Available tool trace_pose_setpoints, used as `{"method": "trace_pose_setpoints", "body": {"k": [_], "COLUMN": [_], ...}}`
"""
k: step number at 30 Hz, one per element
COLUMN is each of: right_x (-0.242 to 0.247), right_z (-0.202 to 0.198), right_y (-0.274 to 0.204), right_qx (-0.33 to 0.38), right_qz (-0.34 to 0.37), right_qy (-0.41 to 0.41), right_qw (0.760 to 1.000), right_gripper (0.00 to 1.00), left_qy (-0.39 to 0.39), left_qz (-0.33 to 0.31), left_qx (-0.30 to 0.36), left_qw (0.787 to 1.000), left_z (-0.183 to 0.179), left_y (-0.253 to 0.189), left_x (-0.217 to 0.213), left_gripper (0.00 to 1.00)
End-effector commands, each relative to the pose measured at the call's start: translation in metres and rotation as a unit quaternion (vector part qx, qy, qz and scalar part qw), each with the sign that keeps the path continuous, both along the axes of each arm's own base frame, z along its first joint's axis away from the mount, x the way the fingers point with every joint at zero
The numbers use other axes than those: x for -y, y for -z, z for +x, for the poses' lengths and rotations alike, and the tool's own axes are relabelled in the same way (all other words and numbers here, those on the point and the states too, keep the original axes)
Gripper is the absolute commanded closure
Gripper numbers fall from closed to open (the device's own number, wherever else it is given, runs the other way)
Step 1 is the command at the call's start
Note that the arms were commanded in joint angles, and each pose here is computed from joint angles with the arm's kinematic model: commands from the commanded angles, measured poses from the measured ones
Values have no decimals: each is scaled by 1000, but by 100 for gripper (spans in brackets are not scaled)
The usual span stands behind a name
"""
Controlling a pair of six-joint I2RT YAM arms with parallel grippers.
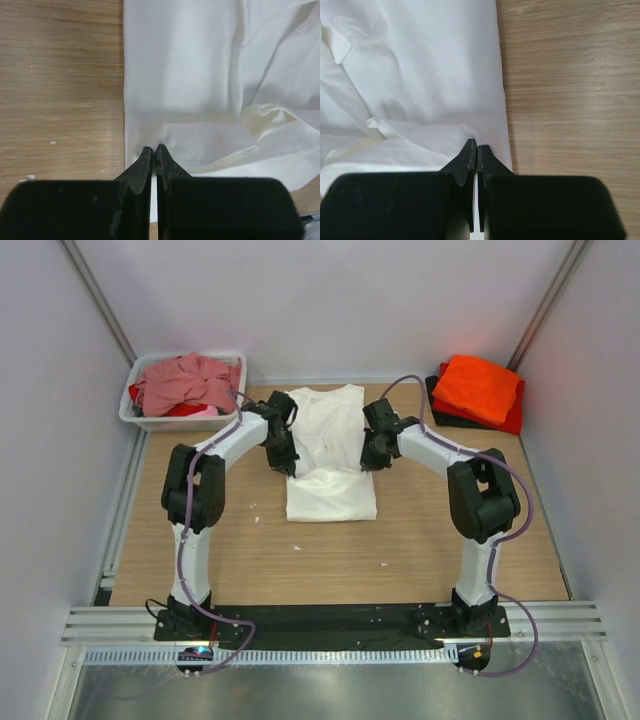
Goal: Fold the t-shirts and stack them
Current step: Fold the tshirt
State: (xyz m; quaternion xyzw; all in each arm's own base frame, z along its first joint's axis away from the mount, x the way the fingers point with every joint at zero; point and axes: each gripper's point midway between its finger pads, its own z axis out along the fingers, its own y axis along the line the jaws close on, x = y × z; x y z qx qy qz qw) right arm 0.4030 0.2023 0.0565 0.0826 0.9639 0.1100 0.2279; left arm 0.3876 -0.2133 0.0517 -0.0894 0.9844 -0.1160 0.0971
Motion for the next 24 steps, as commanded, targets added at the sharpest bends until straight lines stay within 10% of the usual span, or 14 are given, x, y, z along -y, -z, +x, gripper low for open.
{"method": "trace_pose_setpoints", "body": {"k": [1,6,9,12,18,24], "right_x": [-2,0,-2,4,16,2], "right_z": [26,35,42,60,92,35], "right_y": [-21,-14,-15,-33,-121,-136], "right_qx": [37,28,23,36,106,109], "right_qz": [9,6,17,17,35,123], "right_qy": [-3,-8,-21,-20,-17,-45], "right_qw": [999,1000,999,999,994,985], "right_gripper": [99,86,47,36,30,42], "left_qy": [7,5,0,-3,-37,-15], "left_qz": [-13,-12,-12,-5,20,27], "left_qx": [9,4,6,26,74,116], "left_qw": [1000,1000,1000,1000,996,993], "left_z": [13,20,27,40,69,21], "left_y": [-12,-10,-17,-39,-103,-130], "left_x": [-1,-2,-6,-8,-34,-35], "left_gripper": [99,91,76,68,58,61]}}
